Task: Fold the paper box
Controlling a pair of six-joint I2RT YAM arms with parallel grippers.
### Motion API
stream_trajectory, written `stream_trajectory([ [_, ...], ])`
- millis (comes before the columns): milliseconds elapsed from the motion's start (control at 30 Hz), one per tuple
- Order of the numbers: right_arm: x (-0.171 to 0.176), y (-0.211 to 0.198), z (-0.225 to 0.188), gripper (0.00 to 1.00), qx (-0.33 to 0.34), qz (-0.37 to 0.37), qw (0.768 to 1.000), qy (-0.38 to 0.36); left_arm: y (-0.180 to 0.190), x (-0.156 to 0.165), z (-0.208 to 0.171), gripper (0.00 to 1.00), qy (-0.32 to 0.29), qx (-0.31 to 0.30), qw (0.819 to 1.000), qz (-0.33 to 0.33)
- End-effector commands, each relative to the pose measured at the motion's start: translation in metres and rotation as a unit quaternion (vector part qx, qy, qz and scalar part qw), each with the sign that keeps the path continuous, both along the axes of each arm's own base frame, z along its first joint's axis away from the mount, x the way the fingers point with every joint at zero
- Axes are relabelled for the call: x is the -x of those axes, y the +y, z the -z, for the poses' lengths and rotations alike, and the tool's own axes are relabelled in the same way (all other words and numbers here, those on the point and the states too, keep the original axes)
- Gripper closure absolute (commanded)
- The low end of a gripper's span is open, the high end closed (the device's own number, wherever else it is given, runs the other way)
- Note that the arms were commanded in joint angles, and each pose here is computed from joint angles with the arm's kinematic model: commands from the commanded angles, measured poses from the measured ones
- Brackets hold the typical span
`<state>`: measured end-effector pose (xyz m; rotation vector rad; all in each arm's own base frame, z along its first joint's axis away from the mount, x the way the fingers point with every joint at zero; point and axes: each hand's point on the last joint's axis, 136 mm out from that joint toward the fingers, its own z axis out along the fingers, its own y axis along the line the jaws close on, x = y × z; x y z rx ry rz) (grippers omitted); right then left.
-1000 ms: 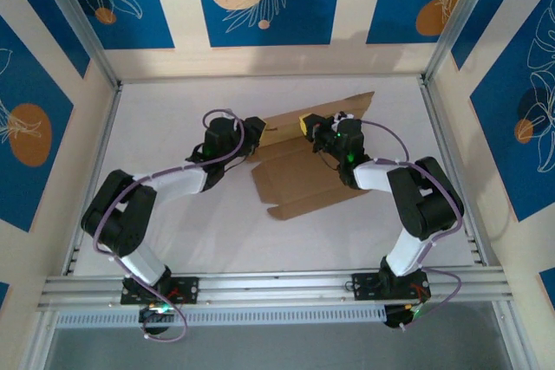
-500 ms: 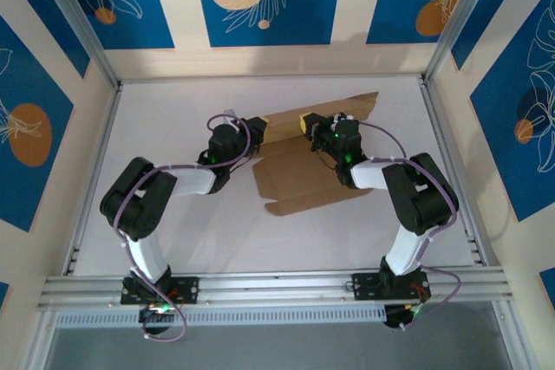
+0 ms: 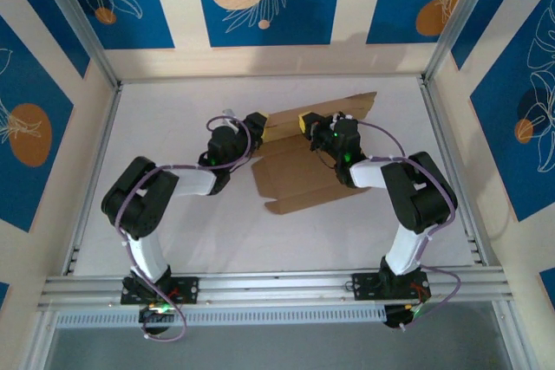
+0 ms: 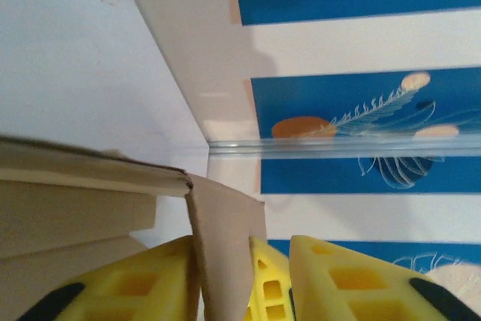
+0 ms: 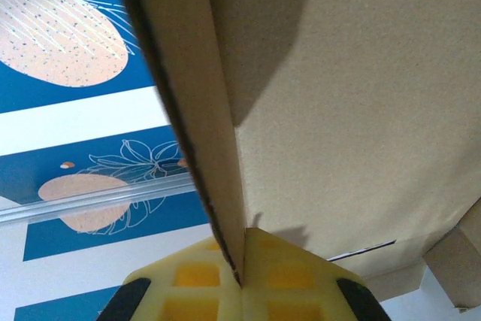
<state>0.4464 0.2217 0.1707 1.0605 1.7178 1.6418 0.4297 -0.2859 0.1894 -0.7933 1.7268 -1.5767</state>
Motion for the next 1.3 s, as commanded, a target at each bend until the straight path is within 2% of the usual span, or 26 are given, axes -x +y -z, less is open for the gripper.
stream_trajectory([
  [0, 0.007, 0.008, 0.02, 1.0, 0.017, -0.021, 0.999, 0.041, 0.005, 0.01, -0.02, 0.57, -0.029, -0.02, 0.999, 0.016],
  [167, 0.005, -0.002, 0.018, 1.0, 0.052, -0.025, 0.997, 0.049, 0.024, 0.032, -0.021, 0.51, -0.002, -0.15, 0.987, 0.057],
  [300, 0.0, -0.01, 0.018, 1.0, 0.061, -0.029, 0.995, 0.069, 0.038, 0.06, -0.029, 0.47, 0.015, -0.27, 0.957, 0.106],
  [367, -0.002, -0.012, 0.021, 1.0, 0.066, -0.033, 0.994, 0.084, 0.05, 0.069, -0.039, 0.45, -0.004, -0.323, 0.939, 0.117],
  [433, -0.004, -0.012, 0.02, 1.0, 0.072, -0.042, 0.992, 0.096, 0.07, 0.072, -0.052, 0.42, -0.021, -0.386, 0.915, 0.114],
  [467, -0.004, -0.012, 0.02, 1.0, 0.077, -0.047, 0.99, 0.105, 0.082, 0.072, -0.058, 0.41, -0.029, -0.427, 0.897, 0.111],
  [500, -0.005, -0.012, 0.019, 1.0, 0.08, -0.052, 0.989, 0.112, 0.096, 0.07, -0.062, 0.4, -0.026, -0.477, 0.872, 0.104],
  [600, -0.009, -0.01, 0.015, 1.0, 0.08, -0.068, 0.988, 0.116, 0.119, 0.062, -0.066, 0.38, -0.014, -0.575, 0.81, 0.112],
  [667, -0.01, -0.01, 0.015, 1.0, 0.078, -0.073, 0.987, 0.117, 0.133, 0.054, -0.055, 0.39, 0.016, -0.61, 0.784, 0.114],
  [733, -0.011, -0.012, 0.015, 1.0, 0.077, -0.076, 0.987, 0.118, 0.143, 0.046, -0.039, 0.39, 0.04, -0.621, 0.774, 0.117],
  [833, -0.012, -0.014, 0.016, 1.0, 0.077, -0.078, 0.987, 0.116, 0.15, 0.034, -0.01, 0.41, 0.066, -0.599, 0.788, 0.123],
  [900, -0.012, -0.014, 0.015, 1.0, 0.072, -0.08, 0.988, 0.108, 0.15, 0.029, 0.01, 0.41, 0.085, -0.558, 0.815, 0.13],
  [967, -0.012, -0.012, 0.016, 1.0, 0.071, -0.084, 0.988, 0.104, 0.144, 0.025, 0.023, 0.4, 0.091, -0.528, 0.833, 0.14],
  [1100, -0.01, -0.009, 0.018, 1.0, 0.07, -0.089, 0.988, 0.103, 0.12, 0.022, 0.029, 0.38, 0.063, -0.47, 0.866, 0.162],
  [1267, -0.009, -0.005, 0.023, 1.0, 0.063, -0.092, 0.989, 0.101, 0.102, 0.016, 0.028, 0.38, 0.027, -0.43, 0.884, 0.18],
])
